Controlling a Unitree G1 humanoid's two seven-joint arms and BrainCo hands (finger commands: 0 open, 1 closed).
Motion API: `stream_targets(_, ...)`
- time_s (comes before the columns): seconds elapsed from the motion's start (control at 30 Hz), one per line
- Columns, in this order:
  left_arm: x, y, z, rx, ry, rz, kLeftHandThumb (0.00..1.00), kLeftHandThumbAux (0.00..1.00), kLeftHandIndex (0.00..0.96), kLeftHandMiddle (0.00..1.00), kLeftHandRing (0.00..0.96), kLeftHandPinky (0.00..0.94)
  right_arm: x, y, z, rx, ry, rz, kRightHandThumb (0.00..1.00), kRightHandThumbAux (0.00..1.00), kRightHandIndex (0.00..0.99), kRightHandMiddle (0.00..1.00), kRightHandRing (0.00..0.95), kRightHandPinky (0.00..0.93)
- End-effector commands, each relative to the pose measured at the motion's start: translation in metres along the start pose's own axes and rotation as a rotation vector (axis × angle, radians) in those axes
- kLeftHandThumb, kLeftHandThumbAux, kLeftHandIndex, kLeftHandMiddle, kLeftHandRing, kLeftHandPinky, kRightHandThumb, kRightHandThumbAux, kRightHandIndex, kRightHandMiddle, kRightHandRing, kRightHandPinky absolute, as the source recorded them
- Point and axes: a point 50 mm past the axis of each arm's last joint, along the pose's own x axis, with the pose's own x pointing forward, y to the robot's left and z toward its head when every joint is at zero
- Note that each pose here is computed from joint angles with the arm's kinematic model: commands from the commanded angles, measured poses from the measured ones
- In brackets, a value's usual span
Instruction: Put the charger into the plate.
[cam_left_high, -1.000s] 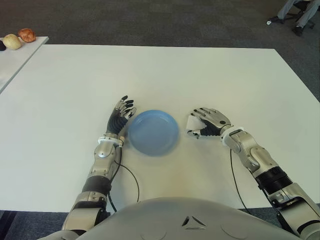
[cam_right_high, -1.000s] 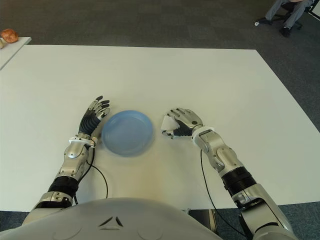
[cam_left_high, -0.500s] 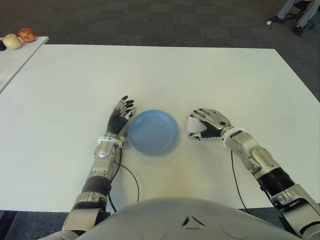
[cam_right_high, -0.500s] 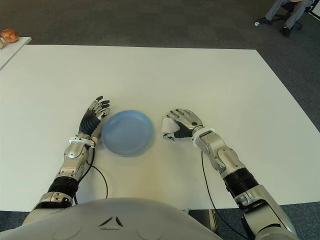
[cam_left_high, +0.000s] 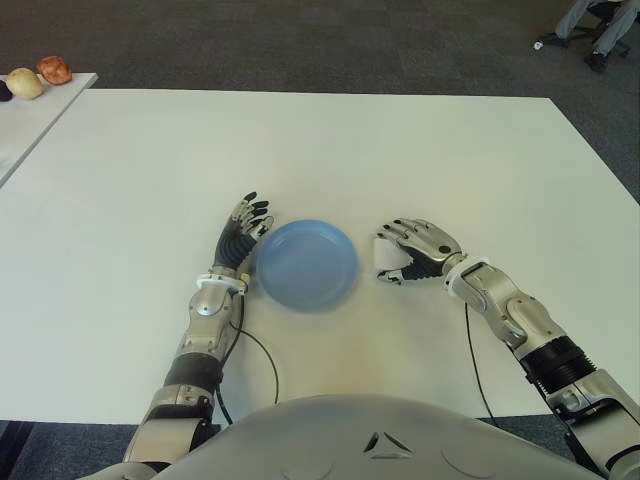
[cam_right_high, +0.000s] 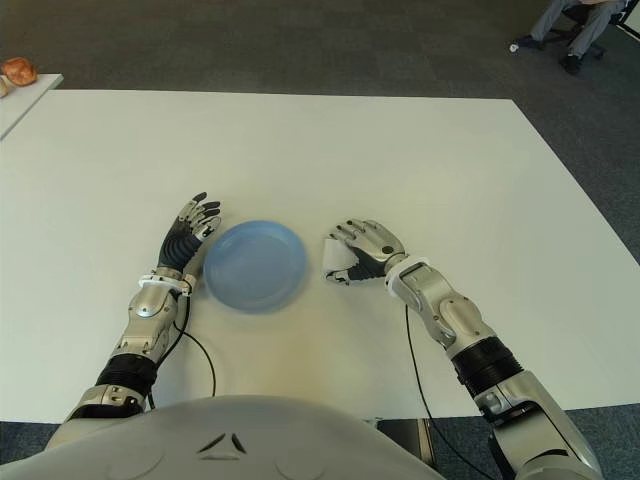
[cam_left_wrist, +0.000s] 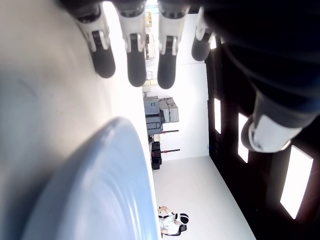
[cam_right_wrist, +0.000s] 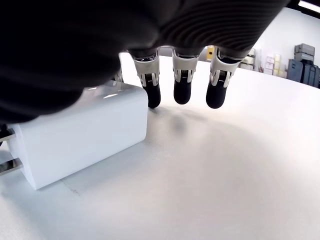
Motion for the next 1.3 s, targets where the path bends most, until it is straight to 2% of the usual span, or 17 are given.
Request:
stream_targets(0.03, -0.0124, -0.0055, -0.0201, -0.014, 0.106, -0.007, 0.000, 0.540, 0.102, 0.216, 0.200, 0.184, -0.0016, 0.0056, 0.0030, -0.011, -0.012, 0.019, 0.288, 0.195, 0.000, 0.000, 0.000, 0.000)
stream_targets(0.23, -0.0127, -0.0054, -0.0198, -0.021, 0.113, -0.008, 0.000, 0.539, 0.098, 0.213, 0.197, 0.188, -0.0017, 0.0052, 0.0031, -0.002, -0.014, 0.011, 0.279, 0.207, 0.000, 0.000, 0.000, 0.023)
stream_targets(0.33, -0.0126, -0.0046, -0.0206, -0.022, 0.116, -0.007, 0.000, 0.545, 0.096, 0.207, 0.194, 0.181, -0.0016, 0.0048, 0.0030, 0.006, -0.016, 0.008, 0.263, 0.241, 0.000, 0.000, 0.008, 0.086)
stream_targets(0.37, -0.0125, -0.0045, -0.0208, -0.021, 0.116, -0.008, 0.000, 0.547, 0.097, 0.206, 0.193, 0.179, -0.0015, 0.0047, 0.0030, 0.009, -0.017, 0.008, 0.260, 0.258, 0.000, 0.033, 0.055, 0.138)
stream_targets(0.43, -0.0125, -0.0046, -0.0207, -0.020, 0.114, -0.008, 0.000, 0.549, 0.097, 0.205, 0.192, 0.176, -0.0012, 0.0043, 0.0028, 0.012, -0.019, 0.004, 0.258, 0.272, 0.000, 0.063, 0.097, 0.185)
stream_targets(0.47, -0.0125, -0.0046, -0.0207, -0.020, 0.112, -0.008, 0.000, 0.549, 0.098, 0.204, 0.190, 0.172, -0.0011, 0.0041, 0.0027, 0.013, -0.021, 0.002, 0.271, 0.288, 0.041, 0.133, 0.196, 0.295)
stream_targets(0.5, -0.0125, -0.0045, -0.0206, -0.018, 0.110, -0.008, 0.000, 0.549, 0.098, 0.204, 0.189, 0.170, -0.0009, 0.0038, 0.0026, 0.015, -0.023, -0.004, 0.276, 0.293, 0.056, 0.158, 0.232, 0.335)
stream_targets(0.57, -0.0123, -0.0049, -0.0204, -0.015, 0.106, -0.009, 0.000, 0.547, 0.100, 0.204, 0.188, 0.169, 0.0000, 0.0028, 0.0016, 0.027, -0.030, -0.042, 0.305, 0.324, 0.174, 0.358, 0.405, 0.498)
stream_targets(0.67, -0.0118, -0.0051, -0.0203, -0.013, 0.105, -0.009, 0.000, 0.548, 0.103, 0.206, 0.190, 0.177, 0.0013, 0.0029, -0.0002, 0.061, -0.048, -0.146, 0.342, 0.374, 0.309, 0.538, 0.538, 0.607)
stream_targets(0.83, -0.0116, -0.0053, -0.0207, -0.015, 0.111, -0.006, 0.000, 0.549, 0.104, 0.208, 0.193, 0.186, 0.0020, 0.0043, -0.0014, 0.084, -0.063, -0.213, 0.371, 0.415, 0.400, 0.634, 0.606, 0.657)
stream_targets(0.87, -0.0114, -0.0056, -0.0211, -0.017, 0.115, -0.005, 0.000, 0.551, 0.103, 0.209, 0.195, 0.185, 0.0021, 0.0048, -0.0018, 0.096, -0.065, -0.233, 0.492, 0.520, 0.412, 0.677, 0.654, 0.705)
stream_targets(0.97, -0.0114, -0.0059, -0.0217, -0.022, 0.121, -0.004, 0.000, 0.555, 0.100, 0.210, 0.198, 0.181, 0.0028, 0.0082, -0.0043, 0.154, -0.039, -0.256, 0.646, 0.647, 0.430, 0.757, 0.740, 0.795)
stream_targets(1.07, -0.0111, -0.0055, -0.0223, -0.024, 0.122, -0.007, 0.000, 0.558, 0.097, 0.210, 0.199, 0.180, 0.0033, 0.0107, -0.0051, 0.180, -0.033, -0.249, 0.702, 0.689, 0.437, 0.803, 0.790, 0.838)
stream_targets(1.3, -0.0099, -0.0052, -0.0231, -0.023, 0.123, -0.011, 0.000, 0.559, 0.097, 0.207, 0.198, 0.180, 0.0045, 0.0119, -0.0068, 0.172, -0.055, -0.236, 0.729, 0.708, 0.440, 0.856, 0.852, 0.877)
